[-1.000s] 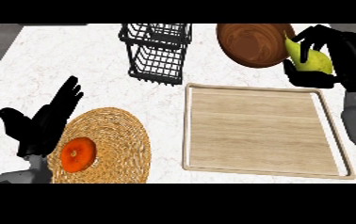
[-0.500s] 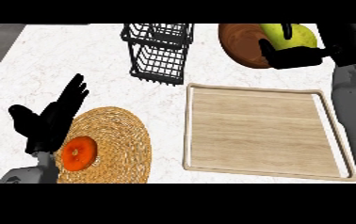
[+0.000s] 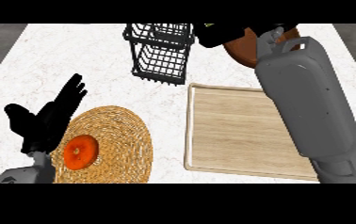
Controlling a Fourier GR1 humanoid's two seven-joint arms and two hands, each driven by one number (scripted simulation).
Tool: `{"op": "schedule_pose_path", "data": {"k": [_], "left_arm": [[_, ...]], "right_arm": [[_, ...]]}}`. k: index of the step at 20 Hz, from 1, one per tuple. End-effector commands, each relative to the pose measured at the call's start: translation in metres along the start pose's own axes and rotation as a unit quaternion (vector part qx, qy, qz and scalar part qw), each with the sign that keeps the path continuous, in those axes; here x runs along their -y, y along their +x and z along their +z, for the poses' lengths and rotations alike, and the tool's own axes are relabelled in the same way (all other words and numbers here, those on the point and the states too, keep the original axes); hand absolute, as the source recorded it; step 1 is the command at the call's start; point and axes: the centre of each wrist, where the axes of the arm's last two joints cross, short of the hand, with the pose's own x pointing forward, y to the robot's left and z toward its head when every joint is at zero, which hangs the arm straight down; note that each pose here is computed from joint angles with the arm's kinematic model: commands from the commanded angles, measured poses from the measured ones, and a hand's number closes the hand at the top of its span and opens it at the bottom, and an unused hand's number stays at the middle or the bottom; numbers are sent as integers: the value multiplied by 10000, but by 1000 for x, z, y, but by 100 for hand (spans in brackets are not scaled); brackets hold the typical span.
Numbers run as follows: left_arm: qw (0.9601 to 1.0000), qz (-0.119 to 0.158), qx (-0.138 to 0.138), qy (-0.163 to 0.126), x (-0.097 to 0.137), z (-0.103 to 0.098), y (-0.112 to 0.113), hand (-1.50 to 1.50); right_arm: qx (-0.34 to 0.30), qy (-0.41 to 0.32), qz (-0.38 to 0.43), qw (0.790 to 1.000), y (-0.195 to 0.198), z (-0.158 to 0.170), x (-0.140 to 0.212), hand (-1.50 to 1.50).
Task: Pick the pear from the tray and place it in the tiered basket
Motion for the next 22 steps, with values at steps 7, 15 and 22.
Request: {"op": "schedule_pose_path", "data": {"k": [7,15,22], "left_arm": [[10000,-25,-25,27,-6,0,-6,0],[9999,85,-22,94,9,-8,-10,0],[9998,-1,178,3,20,-6,21,0]], "right_arm": [[-279,306,-18,9991,48,-35,-33,150],[-587,503,75,9970,32,-58,-70,150],[-640,198,339,9972,15,-68,-98,150]]}}
